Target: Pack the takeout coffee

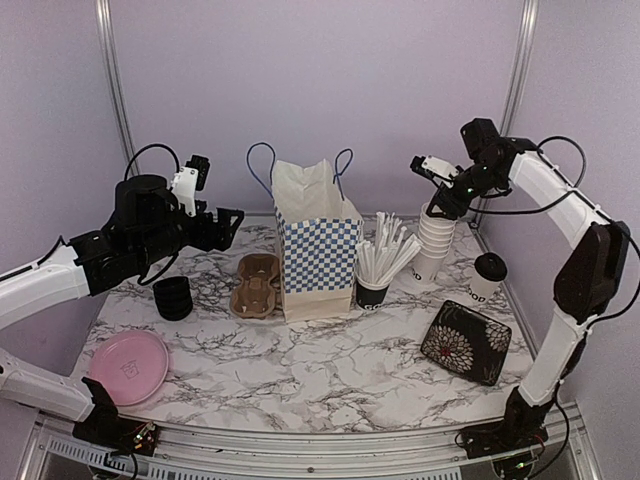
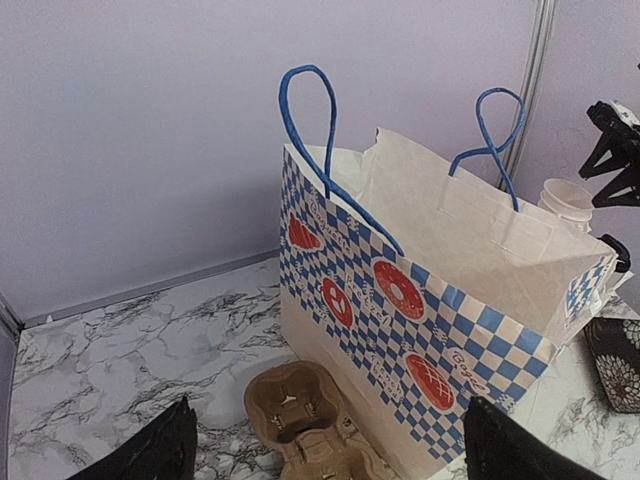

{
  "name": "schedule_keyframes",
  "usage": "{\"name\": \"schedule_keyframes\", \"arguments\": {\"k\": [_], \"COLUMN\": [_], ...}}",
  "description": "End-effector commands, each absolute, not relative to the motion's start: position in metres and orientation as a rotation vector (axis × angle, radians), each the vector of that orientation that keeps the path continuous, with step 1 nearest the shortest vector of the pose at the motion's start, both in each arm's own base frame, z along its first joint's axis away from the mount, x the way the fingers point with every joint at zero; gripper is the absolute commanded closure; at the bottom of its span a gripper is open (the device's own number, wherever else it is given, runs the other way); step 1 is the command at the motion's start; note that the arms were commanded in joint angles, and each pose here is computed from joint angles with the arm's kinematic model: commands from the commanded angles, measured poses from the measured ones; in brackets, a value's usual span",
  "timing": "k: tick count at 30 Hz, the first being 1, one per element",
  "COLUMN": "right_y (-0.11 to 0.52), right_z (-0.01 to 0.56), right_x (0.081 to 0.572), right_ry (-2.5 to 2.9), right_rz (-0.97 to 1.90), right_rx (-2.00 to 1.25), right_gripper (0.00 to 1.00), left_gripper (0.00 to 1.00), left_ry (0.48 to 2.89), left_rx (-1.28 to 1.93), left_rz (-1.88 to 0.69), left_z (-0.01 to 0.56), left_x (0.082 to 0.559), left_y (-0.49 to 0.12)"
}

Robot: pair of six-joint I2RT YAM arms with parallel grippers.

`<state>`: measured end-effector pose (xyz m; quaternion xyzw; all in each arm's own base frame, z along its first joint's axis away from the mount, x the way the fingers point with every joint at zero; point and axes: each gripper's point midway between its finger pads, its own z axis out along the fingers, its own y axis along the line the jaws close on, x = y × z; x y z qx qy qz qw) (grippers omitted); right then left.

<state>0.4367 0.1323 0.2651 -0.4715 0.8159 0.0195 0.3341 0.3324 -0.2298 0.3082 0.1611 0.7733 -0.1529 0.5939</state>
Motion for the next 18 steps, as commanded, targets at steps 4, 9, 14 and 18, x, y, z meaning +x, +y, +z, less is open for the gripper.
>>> {"name": "schedule_keyframes", "arguments": {"k": [4,9,14,18], "right_y": [0.131,0.130,0.130,0.130], "right_z": [0.258,0.246,0.240,0.236], "right_x": [0.449,0.447,0.447,0.447], "right_ry": [2.177,2.211,2.229,2.241], "right_rz": [0.018,0.027,0.034,0.035], "right_rx": [-1.236,-1.247,-1.250,-1.254], "right_gripper": [0.49,0.56,0.72,0.74], "left_gripper": [0.07,0.07,0.07,0.07], "left_ry": [1.773,1.775,1.778,1.780], "left_rx": [0.387,0.393,0.395,0.395], "left_rz": [-0.380,-0.385,-0.392,-0.390], "left_z": [0.322,0.322,0.321,0.320], "left_x": [0.331,0.330,0.330,0.331], "left_y": [-0.232,-0.233,-0.234,-0.234]}}
